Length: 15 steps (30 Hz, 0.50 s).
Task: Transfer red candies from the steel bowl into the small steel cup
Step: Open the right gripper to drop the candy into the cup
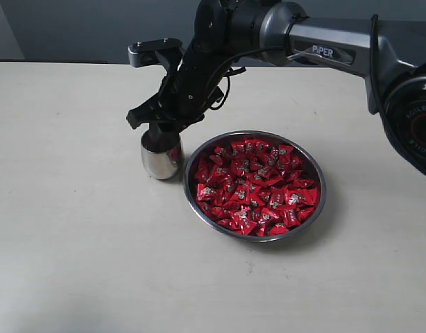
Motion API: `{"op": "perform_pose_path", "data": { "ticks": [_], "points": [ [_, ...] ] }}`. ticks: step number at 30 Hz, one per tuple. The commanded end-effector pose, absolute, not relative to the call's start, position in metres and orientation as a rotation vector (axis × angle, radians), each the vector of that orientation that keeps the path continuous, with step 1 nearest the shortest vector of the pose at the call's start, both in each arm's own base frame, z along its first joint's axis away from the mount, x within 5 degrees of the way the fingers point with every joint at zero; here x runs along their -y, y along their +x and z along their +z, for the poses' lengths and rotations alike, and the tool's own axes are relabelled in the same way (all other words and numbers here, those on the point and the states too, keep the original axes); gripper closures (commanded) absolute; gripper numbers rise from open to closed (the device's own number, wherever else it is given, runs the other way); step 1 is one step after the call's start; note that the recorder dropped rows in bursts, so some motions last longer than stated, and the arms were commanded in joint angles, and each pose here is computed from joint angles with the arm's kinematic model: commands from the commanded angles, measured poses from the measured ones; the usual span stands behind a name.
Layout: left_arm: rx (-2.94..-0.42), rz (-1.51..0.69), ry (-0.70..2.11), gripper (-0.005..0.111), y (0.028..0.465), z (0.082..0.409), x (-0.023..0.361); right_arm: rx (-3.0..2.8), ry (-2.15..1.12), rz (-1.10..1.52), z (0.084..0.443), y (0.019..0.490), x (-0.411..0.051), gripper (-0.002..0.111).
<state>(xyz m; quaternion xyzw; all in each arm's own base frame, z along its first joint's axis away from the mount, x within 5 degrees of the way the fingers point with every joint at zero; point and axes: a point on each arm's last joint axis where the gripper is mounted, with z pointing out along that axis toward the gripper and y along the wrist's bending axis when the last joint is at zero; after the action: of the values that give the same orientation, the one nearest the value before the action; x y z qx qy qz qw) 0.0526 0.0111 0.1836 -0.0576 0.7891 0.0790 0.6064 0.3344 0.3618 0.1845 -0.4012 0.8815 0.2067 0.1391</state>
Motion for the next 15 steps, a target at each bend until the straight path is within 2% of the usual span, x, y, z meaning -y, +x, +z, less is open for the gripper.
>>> {"op": "perform_pose_path", "data": {
  "ticks": [1,8,15],
  "points": [
    [-1.817,0.179,-0.126,0.106,0.053,0.183,-0.011,-2.53,-1.154,0.592,0.189,0.336,-0.362,0.069],
    [-1.817,0.179,-0.126,0.106,0.053,0.183,-0.011,-2.515,-1.155,0.6,0.202,0.333,-0.36,0.069],
    [-1.817,0.179,-0.126,0.106,0.053,0.183,-0.011,-2.378,-1.118,0.422,0.255,0.339,-0.345,0.069]
  ]
}}
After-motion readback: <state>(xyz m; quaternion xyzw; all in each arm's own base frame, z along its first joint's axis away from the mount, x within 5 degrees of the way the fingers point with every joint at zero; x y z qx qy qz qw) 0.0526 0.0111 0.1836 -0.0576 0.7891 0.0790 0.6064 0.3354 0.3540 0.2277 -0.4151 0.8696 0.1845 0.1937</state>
